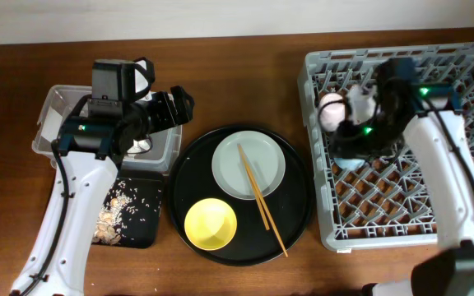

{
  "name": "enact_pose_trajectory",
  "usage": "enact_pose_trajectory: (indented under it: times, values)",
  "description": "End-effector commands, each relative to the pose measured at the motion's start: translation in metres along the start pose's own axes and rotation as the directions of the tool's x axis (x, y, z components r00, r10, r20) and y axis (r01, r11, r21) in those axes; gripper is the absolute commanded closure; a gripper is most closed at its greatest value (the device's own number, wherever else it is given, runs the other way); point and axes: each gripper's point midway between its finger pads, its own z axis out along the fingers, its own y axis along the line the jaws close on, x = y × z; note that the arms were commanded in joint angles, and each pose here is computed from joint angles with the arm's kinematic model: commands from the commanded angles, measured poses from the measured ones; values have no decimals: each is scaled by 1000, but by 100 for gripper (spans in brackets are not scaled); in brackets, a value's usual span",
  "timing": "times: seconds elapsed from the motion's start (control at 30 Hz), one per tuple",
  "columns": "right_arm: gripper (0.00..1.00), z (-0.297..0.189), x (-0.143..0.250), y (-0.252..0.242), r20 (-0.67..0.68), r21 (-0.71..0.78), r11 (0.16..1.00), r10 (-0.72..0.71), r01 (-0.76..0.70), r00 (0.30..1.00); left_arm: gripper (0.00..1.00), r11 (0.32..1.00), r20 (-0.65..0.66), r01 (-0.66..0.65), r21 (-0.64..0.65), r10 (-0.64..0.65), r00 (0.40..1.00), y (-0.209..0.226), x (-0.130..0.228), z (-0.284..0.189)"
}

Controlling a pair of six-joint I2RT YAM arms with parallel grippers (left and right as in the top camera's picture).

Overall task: Sort waste into correct bins and load items into the dishwasher rack
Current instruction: 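Grasp a wooden chopstick with the right gripper and place it in the rack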

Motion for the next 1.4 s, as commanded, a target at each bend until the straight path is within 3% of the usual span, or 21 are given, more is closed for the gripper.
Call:
enact_pose_trajectory:
  times: [0.0,0.17,0.53,0.73,1.33,1.37]
  values:
    - [59,9,27,45,-84,-59,986,-158,154,984,1,1000,6,-4,-7,4,1000,2,-1,-1]
    - [59,58,73,79,-231,-81,971,-240,227,943,1,1000,5,-4,-7,4,1000,2,-1,-1]
    - [59,141,123,69,-293,-87,952,-306,293,906,1,1000,5,-4,-7,4,1000,2,-1,-1]
    - [59,166,110,63,-195,-74,943,-334,326,922,1,1000,5,-4,-7,4,1000,2,-1,-1]
    - [60,183,125,62,-203,-21,945,-324,327,924,1,1000,5,-4,-7,4,1000,2,-1,-1]
    - [64,185,124,62,-195,-22,946,-322,325,926,1,1000,5,-4,-7,4,1000,2,-1,-1]
